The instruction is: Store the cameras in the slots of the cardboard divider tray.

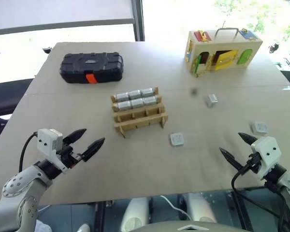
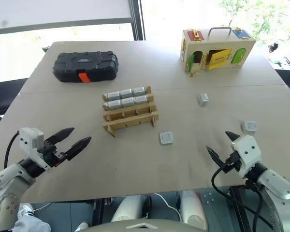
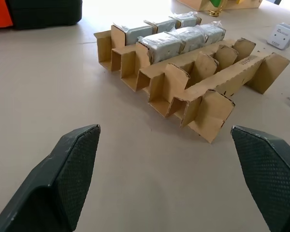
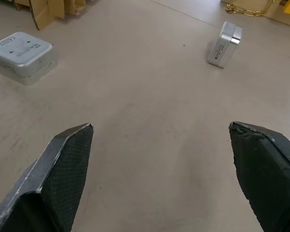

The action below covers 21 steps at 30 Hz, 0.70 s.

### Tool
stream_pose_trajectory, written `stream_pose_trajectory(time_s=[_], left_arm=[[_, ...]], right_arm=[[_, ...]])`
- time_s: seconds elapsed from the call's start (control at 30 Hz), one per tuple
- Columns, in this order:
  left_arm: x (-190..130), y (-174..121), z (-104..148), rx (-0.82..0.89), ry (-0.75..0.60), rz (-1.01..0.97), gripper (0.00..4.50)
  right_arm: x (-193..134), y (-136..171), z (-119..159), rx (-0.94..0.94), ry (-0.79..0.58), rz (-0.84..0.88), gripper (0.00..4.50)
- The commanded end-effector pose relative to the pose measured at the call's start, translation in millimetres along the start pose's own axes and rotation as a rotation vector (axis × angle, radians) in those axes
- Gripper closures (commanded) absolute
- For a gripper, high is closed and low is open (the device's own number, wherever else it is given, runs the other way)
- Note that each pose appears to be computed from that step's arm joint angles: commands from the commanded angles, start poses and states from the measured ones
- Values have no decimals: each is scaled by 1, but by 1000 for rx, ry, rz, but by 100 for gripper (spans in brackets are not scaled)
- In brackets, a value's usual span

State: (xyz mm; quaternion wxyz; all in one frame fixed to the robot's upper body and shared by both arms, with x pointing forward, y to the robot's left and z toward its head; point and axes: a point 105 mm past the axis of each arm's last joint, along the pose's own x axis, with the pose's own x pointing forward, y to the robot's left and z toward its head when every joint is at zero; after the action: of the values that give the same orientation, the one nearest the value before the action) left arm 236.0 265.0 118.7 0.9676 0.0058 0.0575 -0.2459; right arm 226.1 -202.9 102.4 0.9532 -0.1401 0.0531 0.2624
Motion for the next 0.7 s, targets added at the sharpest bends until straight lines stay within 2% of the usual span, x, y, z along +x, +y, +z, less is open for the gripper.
stream_pose_trajectory(time_s=[0.03, 0.13, 0.23, 0.33, 0.47, 0.6, 0.7], left_arm=[[5, -2, 18, 48, -59, -16, 0], [13, -3, 33, 46, -121, -44, 0], [10, -15, 44, 1, -156, -177, 0], [8, -27, 51, 22, -138, -289, 0], [7, -47, 64, 103, -107, -466, 0], [3, -71, 69, 162, -55, -657, 0], [5, -79, 72, 197, -49, -718, 0]], right_arm=[[-3, -5, 10, -28, -38, -52, 5], [-2, -13, 5, -57, 23, -161, 5], [0, -19, 6, 14, 39, -207, 5], [2, -25, 13, 70, 22, -248, 5], [-3, -51, 12, 72, 58, -421, 5], [-10, -81, 0, 123, 124, -579, 5], [-13, -98, -11, 203, 172, -662, 5]])
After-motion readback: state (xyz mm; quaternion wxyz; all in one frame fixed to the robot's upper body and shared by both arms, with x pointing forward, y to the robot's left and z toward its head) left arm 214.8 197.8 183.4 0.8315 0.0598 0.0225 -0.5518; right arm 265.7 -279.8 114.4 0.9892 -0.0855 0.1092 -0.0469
